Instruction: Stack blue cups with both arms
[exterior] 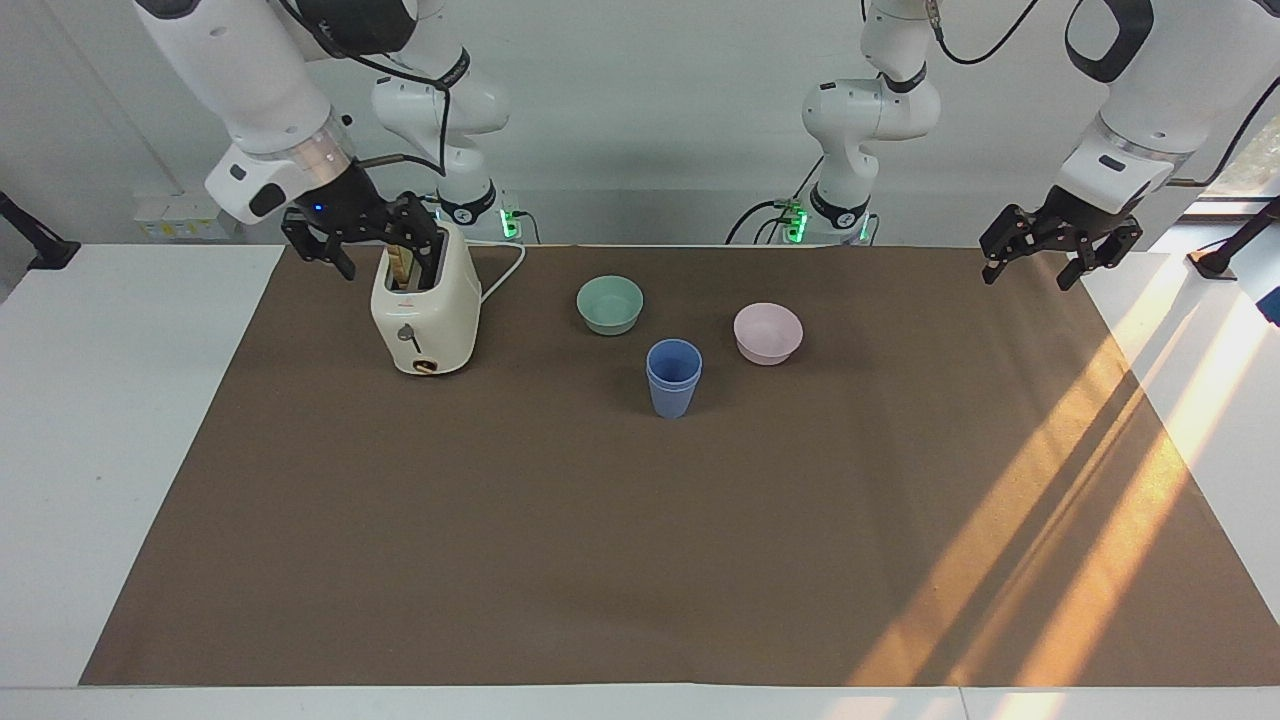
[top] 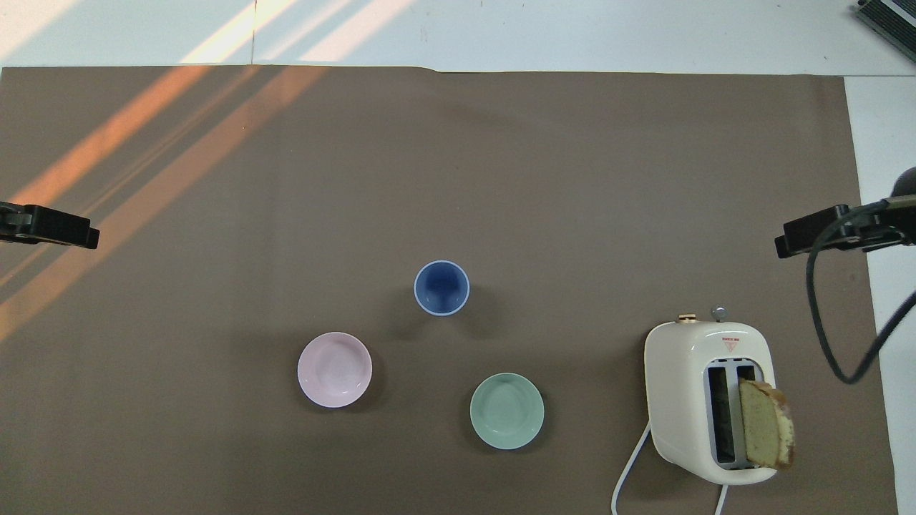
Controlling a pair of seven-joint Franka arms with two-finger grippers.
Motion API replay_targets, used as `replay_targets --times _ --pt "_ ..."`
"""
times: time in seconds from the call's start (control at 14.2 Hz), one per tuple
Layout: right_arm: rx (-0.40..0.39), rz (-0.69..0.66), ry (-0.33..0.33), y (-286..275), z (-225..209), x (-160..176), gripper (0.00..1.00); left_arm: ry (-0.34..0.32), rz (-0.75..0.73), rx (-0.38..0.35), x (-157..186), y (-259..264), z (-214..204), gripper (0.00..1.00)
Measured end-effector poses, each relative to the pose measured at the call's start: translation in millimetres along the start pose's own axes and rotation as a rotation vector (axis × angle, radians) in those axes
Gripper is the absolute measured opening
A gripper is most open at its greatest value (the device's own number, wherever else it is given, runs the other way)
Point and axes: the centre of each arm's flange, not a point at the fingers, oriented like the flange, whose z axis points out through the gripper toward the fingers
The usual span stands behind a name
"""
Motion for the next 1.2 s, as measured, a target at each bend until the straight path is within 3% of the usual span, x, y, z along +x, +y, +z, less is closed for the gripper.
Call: replay_targets --times 0.28,1.2 --pt "0.002 0.039 0.008 18 -20 -23 1.0 0.0 0.0 0.0 0 0 0 1.0" --pt "0.001 0.06 0.003 8 12 -12 1.0 0.0 -0.001 0.0 0 0 0 1.0"
